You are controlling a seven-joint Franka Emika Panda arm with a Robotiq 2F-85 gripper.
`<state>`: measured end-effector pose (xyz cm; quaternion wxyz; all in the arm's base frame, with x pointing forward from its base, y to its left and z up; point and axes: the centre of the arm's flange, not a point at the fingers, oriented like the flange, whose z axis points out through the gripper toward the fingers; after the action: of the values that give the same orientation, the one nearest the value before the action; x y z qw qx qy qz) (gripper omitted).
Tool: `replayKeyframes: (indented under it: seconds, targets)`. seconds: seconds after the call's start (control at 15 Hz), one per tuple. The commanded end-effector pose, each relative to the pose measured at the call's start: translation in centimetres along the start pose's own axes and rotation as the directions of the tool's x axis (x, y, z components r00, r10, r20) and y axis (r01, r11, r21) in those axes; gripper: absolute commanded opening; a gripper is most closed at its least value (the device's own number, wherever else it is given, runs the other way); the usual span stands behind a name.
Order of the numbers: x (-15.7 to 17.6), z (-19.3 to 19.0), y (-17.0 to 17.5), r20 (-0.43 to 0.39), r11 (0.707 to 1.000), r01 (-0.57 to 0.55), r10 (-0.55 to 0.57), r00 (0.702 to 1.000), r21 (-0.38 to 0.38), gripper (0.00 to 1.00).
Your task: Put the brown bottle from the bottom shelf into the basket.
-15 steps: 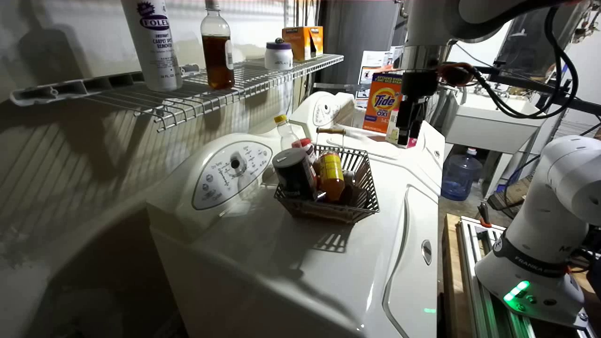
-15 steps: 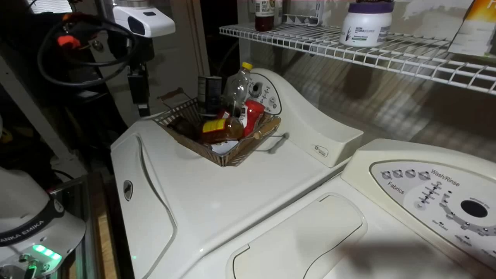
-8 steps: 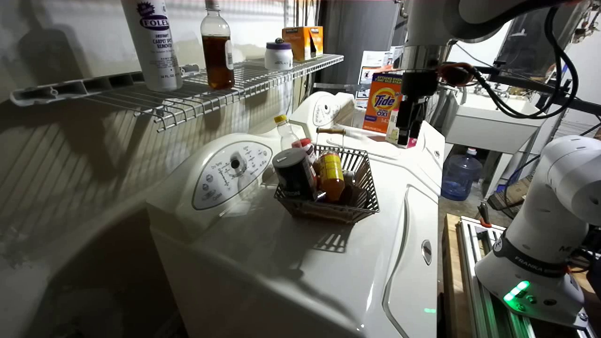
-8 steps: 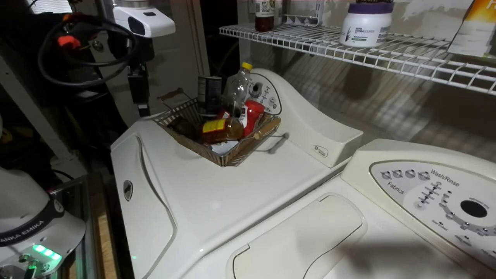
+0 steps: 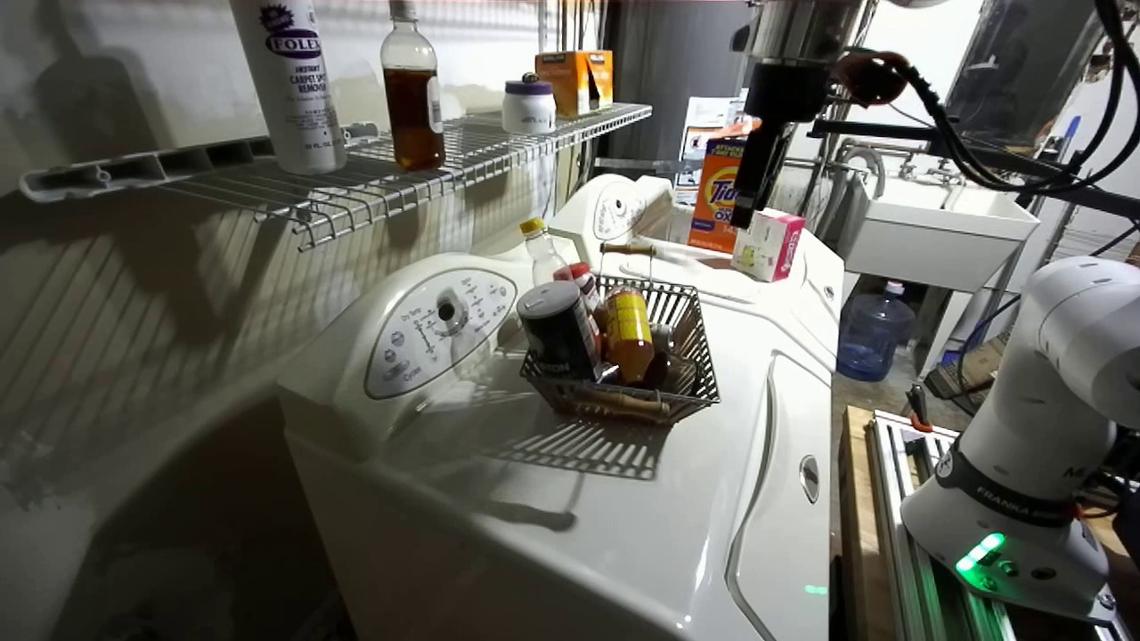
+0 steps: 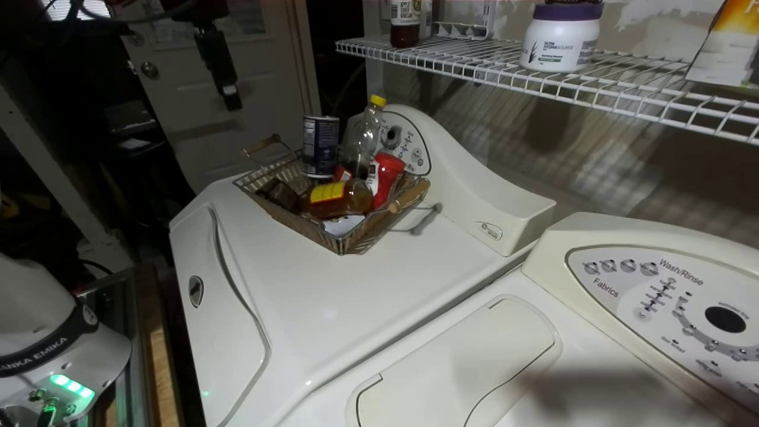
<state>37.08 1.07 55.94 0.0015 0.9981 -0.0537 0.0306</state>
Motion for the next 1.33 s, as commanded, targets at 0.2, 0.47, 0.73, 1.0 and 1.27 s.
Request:
replayKeyframes:
  seconds: [0.2,0.47,0.73,1.0,1.27]
  targets:
    - [6.4,-7.9,-5.9,-0.196,0.989,0.143,-0.145,0.97,-0.024,1.0]
    - [10.9,-9.5,-8.2,-0.327,0.98,0.197,-0.182,0.928,0.014,1.0]
    - [10.8,-8.8,-8.5,-0.358,0.982,0.187,-0.169,0.918,0.018,1.0]
    - [12.0,-8.8,-8.9,-0.363,0.981,0.194,-0.172,0.916,0.023,1.0]
    - [12.7,-8.5,-8.7,-0.388,0.987,0.158,-0.131,0.912,0.038,1.0]
